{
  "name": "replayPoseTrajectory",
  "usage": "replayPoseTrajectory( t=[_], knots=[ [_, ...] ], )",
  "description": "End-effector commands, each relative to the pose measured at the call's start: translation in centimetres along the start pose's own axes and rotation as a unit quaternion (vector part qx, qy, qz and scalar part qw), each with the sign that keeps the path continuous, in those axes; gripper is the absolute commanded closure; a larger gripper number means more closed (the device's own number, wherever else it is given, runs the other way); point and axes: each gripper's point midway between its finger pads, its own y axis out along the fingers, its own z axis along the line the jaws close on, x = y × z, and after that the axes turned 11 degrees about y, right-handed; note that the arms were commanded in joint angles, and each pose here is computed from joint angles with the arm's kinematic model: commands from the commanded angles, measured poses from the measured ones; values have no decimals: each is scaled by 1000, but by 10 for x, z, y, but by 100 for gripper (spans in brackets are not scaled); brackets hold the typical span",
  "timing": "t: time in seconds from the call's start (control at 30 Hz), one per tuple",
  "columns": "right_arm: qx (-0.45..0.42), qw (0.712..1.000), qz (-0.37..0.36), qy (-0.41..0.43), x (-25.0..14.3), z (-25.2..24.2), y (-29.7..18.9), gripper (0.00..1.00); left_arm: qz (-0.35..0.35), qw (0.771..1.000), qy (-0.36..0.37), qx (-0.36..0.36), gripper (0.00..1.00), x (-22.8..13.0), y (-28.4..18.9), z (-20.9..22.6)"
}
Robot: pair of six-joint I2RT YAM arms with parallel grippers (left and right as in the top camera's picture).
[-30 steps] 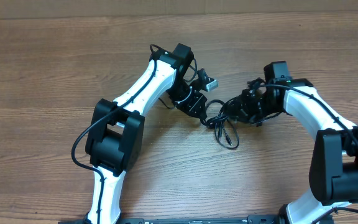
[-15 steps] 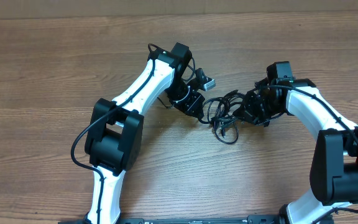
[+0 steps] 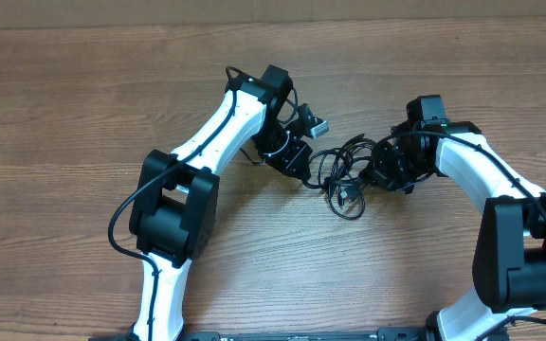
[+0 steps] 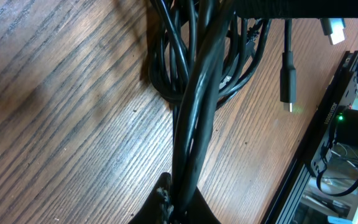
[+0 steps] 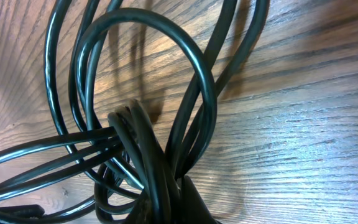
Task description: Untangle cables
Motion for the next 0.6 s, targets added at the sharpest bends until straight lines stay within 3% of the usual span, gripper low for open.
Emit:
replayPoseTrajectory(
  t=[0.0, 0.57],
  knots=[
    [-38, 998, -50, 5, 18, -19, -8, 96, 12, 1000, -10, 15, 96, -10, -2, 13],
    [-53, 997, -63, 6, 22, -24, -9, 96, 11, 1000, -10, 16, 96, -9, -2, 14]
  ],
)
